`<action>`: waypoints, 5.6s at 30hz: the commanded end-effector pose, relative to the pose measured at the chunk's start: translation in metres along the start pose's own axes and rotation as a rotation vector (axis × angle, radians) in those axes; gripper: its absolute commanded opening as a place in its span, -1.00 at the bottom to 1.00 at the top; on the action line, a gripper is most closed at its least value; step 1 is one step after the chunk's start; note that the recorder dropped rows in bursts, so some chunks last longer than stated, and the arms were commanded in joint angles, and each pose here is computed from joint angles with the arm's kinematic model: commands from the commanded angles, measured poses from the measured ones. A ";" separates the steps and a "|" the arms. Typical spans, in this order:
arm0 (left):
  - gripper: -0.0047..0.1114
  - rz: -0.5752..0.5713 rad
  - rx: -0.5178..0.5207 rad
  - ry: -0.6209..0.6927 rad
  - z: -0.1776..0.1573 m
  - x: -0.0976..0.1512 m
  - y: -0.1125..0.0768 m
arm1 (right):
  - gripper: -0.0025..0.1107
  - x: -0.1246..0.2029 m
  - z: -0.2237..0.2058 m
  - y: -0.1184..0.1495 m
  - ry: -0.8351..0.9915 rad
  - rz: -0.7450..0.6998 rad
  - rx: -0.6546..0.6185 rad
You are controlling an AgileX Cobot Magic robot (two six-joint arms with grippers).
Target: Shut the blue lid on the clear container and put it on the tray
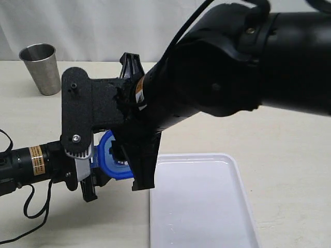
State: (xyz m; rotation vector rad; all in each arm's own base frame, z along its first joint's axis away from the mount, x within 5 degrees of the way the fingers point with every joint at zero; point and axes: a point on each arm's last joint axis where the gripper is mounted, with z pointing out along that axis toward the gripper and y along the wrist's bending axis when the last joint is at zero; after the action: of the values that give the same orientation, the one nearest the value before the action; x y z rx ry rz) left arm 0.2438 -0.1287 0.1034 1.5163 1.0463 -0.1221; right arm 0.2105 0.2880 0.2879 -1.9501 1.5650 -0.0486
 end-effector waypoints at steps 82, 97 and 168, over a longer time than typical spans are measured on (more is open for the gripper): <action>-0.92 -0.371 -0.076 -0.007 -0.001 0.000 0.008 | -0.58 0.034 0.070 0.001 0.239 0.222 -0.145; -0.92 -0.671 -0.172 0.028 -0.002 0.007 0.015 | -0.58 0.047 0.047 -0.039 0.191 0.547 0.020; -0.92 -0.708 -0.058 0.057 0.009 0.009 0.017 | 0.02 0.060 0.020 -0.076 -0.147 1.208 -0.267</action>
State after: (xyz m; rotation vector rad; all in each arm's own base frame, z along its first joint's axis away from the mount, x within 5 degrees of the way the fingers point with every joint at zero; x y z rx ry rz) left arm 0.2637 -0.1273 0.1040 1.0574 1.5990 -0.5209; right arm 0.3007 0.2479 0.2963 -0.8194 2.4356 0.7647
